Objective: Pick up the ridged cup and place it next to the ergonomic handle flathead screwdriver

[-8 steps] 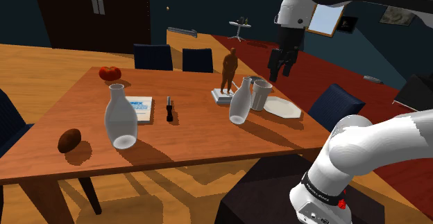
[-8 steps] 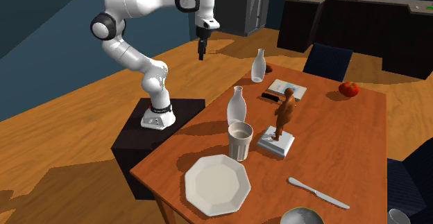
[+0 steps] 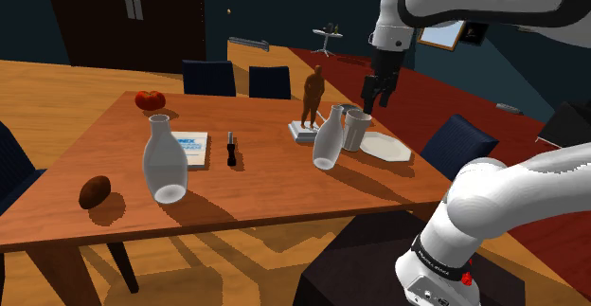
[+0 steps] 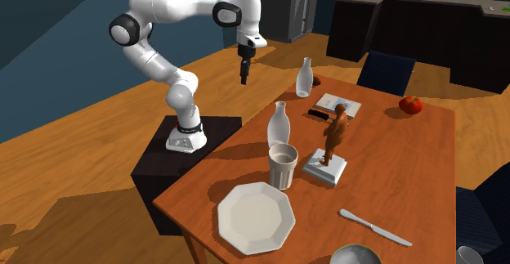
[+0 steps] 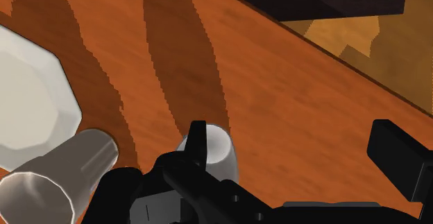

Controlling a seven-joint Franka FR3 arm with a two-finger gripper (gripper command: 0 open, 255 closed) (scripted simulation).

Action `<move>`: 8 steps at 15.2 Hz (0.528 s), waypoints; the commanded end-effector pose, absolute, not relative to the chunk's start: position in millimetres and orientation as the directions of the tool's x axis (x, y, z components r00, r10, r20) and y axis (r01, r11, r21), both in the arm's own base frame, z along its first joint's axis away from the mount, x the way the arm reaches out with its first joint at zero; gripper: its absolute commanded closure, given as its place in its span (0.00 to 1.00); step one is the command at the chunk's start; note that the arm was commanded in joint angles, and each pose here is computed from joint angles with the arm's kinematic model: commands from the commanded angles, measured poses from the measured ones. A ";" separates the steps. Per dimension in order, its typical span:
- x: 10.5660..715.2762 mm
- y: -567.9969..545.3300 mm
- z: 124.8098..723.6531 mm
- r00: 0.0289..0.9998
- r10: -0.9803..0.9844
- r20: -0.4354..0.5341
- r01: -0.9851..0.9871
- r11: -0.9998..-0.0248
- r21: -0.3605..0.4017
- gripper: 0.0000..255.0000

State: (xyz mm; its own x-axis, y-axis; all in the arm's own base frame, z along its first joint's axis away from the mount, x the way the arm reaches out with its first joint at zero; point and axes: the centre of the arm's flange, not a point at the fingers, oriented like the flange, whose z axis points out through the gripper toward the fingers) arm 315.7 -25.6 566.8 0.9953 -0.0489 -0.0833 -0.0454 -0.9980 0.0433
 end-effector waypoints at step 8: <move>373.6 -114.5 514.7 0.996 -0.033 -0.077 -0.029 -0.998 0.052 0.00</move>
